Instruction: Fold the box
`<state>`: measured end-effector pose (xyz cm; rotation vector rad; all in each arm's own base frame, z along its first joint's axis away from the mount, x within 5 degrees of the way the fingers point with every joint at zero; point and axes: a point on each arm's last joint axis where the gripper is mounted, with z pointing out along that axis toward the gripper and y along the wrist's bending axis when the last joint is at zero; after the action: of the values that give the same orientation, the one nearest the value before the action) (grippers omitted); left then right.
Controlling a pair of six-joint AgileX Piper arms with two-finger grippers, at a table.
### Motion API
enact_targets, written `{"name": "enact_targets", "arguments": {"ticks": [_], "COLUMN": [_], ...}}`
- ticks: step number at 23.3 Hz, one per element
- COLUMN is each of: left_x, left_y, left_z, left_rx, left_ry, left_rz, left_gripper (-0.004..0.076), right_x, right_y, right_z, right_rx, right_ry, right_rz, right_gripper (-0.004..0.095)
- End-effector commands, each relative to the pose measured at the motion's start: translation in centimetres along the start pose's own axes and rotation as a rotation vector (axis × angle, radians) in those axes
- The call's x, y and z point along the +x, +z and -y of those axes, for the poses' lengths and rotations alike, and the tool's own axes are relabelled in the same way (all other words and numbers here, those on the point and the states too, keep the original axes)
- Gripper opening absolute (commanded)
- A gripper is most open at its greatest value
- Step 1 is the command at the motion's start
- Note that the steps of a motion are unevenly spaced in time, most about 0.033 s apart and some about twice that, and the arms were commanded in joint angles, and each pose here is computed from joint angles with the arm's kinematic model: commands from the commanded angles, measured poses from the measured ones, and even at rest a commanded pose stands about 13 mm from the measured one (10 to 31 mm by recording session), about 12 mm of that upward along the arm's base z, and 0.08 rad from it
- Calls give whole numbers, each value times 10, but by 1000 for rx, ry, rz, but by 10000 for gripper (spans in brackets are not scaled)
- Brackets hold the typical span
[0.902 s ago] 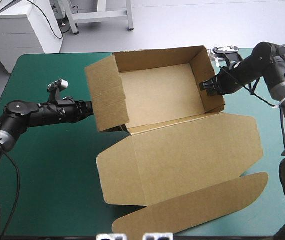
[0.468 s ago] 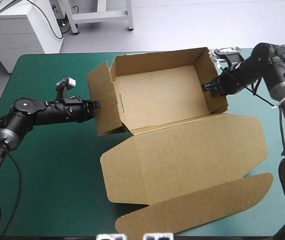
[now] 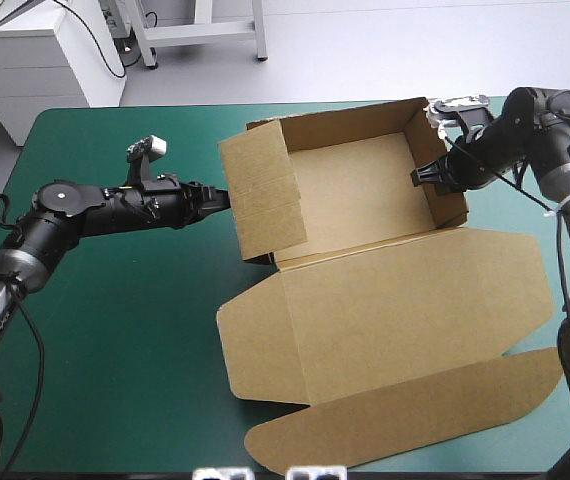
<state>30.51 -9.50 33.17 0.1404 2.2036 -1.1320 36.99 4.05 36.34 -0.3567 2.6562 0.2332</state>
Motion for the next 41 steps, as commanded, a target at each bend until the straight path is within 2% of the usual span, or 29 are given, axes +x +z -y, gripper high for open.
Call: {"name": "enact_targets", "arguments": {"ticks": [1, 7, 9, 11, 12, 14, 15, 28, 34, 41], "left_x": [-14, -14, -14, -14, -16, -17, -17, -11, -9, -7], "left_y": [-16, -16, -15, -15, -16, -17, -17, -10, 6, 10], "left_z": [31, 30, 30, 31, 33, 38, 39, 45, 70, 73], "left_rx": [97, 91, 90, 104, 131, 181, 193, 208, -20, -164], "left_ry": [6, 29, 29, 21, -3, -40, -44, -83, -15, -82], "left_rz": [74, 74, 72, 71, 85, 98, 95, 31, -10, 6], "left_gripper": [-8, -4, 55, 213, 351, 491, 510, 511, 511, 511], "right_x": [-4, -4, -4, -4, -4, -3, -3, -5, -16, -25], "right_y": [-28, -28, -28, -28, -28, -28, -28, -27, -35, -66], "right_z": [-4, -4, -4, -4, -4, -4, -4, -10, -33, -48], "right_rx": [6, 6, 6, 6, 6, 5, 5, -14, -20, -35], "right_ry": [6, 6, 6, 6, 6, 6, 6, 1, -57, -87], "right_rz": [95, 95, 93, 93, 92, 91, 91, 100, 169, 243], "right_gripper": [-16, -16, -16, -16, -16, -16, -16, -16, -16, -16]}}
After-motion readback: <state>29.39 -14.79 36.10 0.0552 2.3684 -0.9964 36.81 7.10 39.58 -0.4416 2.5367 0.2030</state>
